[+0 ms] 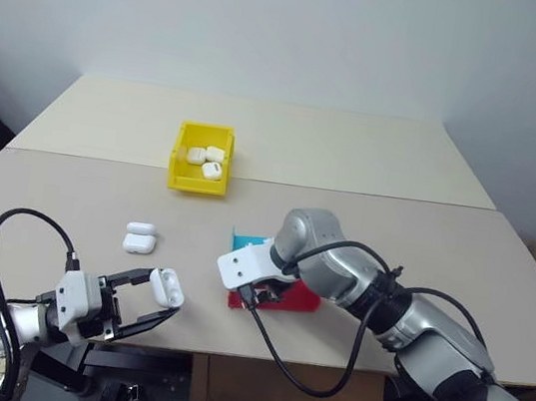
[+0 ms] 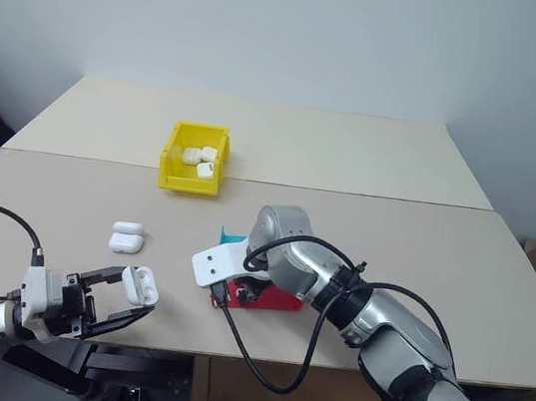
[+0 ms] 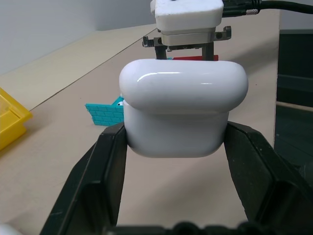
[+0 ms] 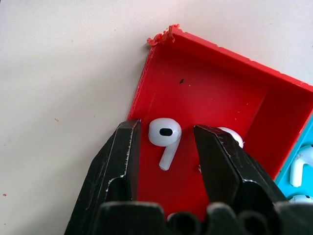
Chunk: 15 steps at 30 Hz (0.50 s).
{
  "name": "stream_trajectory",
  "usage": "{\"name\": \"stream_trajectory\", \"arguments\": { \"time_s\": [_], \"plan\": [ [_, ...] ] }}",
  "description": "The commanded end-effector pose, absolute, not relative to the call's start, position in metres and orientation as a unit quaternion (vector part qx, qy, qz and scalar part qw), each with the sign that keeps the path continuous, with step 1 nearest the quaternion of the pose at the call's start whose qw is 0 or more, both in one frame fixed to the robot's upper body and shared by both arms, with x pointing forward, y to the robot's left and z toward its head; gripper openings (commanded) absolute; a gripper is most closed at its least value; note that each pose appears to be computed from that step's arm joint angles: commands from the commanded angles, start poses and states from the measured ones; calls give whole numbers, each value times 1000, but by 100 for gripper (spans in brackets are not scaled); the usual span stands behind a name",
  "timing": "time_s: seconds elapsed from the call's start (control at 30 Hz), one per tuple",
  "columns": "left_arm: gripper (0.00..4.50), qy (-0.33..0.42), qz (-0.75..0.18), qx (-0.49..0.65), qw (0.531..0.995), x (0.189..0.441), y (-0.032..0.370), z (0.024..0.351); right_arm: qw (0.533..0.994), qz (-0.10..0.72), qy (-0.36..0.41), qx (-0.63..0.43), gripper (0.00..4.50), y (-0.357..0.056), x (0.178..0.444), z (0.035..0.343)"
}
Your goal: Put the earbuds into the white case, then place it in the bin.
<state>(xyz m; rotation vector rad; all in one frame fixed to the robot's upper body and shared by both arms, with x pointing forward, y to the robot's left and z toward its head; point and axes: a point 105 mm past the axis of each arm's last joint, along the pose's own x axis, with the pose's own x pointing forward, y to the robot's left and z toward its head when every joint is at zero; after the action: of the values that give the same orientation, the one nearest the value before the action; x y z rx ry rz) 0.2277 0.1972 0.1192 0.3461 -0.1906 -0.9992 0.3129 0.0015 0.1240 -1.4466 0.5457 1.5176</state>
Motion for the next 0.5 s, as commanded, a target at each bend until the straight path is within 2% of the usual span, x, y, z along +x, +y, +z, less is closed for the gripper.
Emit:
{"name": "stream_trajectory", "arguments": {
  "time_s": [0.03,0.43,0.5],
  "plan": [
    [275,-104,-478,180,854,227,196,127,471,614,207,-599,127,2,315,130],
    [275,-104,-477,181,854,228,196,127,470,614,202,-601,127,3,315,131],
    [275,-104,-476,182,854,229,196,127,468,614,203,-602,90,1,316,130]
  ]
}}
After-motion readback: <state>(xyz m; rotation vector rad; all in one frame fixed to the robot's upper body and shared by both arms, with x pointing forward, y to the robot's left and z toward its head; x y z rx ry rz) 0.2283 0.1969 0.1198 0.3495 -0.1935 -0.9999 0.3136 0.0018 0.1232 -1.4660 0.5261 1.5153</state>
